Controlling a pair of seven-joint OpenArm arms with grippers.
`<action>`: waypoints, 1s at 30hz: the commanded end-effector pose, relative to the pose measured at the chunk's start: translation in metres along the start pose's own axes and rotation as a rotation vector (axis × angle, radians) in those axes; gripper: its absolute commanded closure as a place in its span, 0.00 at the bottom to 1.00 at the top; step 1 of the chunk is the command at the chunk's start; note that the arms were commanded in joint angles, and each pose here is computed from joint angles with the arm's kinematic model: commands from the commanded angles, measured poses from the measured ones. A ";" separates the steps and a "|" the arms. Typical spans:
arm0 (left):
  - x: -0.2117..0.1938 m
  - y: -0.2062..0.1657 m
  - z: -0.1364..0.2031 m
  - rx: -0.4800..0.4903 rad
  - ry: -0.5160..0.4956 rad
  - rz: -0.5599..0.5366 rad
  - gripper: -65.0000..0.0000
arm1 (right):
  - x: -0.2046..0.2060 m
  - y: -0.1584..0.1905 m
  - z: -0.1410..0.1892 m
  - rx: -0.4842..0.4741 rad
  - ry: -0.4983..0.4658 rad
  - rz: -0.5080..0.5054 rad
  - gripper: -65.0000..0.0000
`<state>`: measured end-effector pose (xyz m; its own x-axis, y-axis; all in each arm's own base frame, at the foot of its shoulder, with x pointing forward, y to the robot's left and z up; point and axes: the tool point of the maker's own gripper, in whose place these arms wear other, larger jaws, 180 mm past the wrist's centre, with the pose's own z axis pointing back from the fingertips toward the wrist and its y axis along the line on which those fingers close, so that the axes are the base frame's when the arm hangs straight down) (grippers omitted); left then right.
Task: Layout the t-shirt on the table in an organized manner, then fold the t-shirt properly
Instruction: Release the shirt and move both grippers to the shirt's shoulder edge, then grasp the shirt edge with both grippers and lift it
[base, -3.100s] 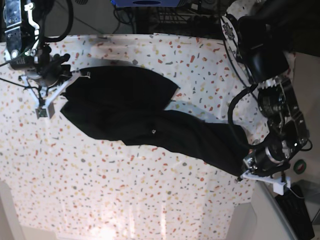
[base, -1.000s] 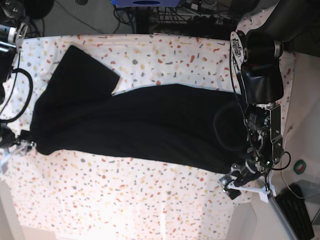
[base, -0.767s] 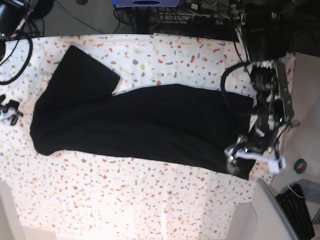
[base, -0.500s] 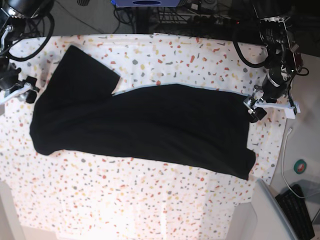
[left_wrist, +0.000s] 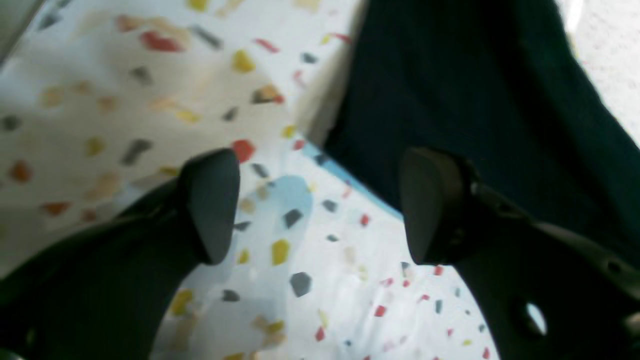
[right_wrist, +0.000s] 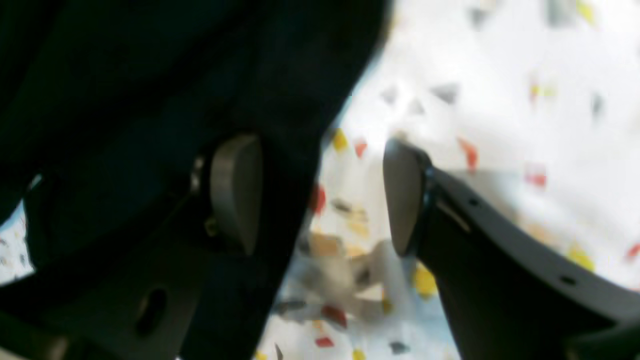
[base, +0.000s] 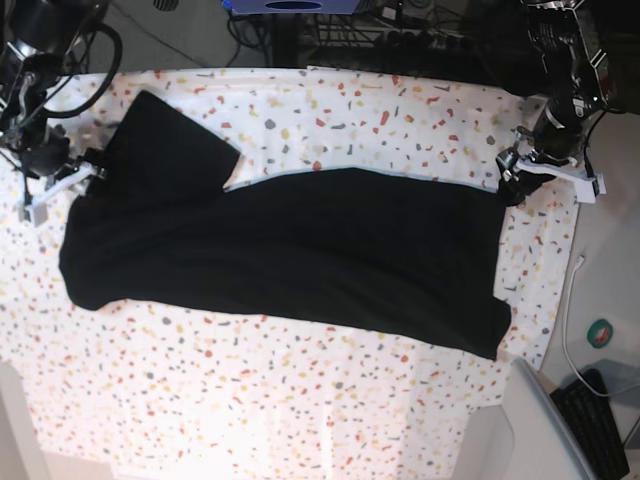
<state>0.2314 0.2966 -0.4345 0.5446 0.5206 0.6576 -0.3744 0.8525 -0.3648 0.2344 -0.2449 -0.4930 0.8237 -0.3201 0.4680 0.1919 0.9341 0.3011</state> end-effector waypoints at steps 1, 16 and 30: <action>0.015 -0.006 0.001 -0.024 -0.044 -0.012 0.27 | -0.015 0.008 0.000 0.018 0.037 0.020 0.44; -0.034 -0.014 -0.021 -0.032 -0.010 0.100 0.27 | -0.035 0.042 0.001 0.093 0.067 0.120 1.00; -0.023 -0.056 -0.067 -0.115 0.010 0.117 0.89 | -0.037 0.040 0.020 0.066 0.050 0.178 1.00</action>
<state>0.2822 0.2363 -0.4828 0.5267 0.6267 0.5744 -0.3673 0.7771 -0.5111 0.1881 -0.1944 -0.4916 0.8902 -0.1422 0.4328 0.0188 0.9607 0.2770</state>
